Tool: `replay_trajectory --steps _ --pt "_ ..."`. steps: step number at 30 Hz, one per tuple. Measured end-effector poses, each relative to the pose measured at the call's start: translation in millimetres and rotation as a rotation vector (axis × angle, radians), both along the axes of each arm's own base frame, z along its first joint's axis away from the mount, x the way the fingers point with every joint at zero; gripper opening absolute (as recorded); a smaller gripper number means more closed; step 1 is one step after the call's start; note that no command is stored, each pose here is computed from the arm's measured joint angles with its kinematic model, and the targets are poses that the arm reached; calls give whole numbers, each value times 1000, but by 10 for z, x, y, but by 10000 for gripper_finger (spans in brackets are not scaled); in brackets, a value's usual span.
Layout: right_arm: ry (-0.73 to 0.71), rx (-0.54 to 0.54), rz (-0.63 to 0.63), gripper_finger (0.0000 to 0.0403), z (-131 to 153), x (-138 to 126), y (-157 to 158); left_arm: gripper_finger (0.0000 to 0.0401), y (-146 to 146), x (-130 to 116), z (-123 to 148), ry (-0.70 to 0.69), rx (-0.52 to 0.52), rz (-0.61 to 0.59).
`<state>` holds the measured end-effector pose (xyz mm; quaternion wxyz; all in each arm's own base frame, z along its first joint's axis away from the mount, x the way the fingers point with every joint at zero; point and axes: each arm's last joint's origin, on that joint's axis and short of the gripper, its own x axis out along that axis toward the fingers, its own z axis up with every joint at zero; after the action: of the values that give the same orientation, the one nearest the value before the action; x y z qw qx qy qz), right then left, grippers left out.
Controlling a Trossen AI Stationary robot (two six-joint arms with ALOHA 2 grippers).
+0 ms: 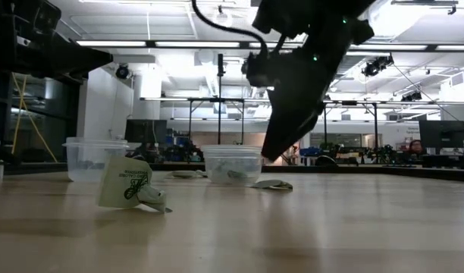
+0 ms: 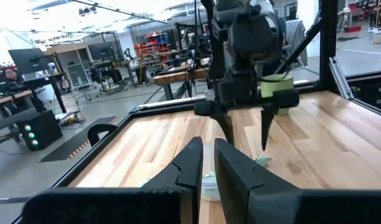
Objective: Pick and place Stevia / Truvia into bins
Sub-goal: Put the white stevia packet into the right transparent container
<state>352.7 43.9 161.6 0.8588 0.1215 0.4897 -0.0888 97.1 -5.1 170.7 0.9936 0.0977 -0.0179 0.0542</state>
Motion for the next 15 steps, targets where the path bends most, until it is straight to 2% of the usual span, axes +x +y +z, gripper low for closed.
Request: replay_trajectory --steps 11,15 --pt "78 42 -5 257 -300 50 37 79 0 0 0 0 0 0" --pt "84 38 26 232 -305 46 40 79 0 0 1 0 0 0"
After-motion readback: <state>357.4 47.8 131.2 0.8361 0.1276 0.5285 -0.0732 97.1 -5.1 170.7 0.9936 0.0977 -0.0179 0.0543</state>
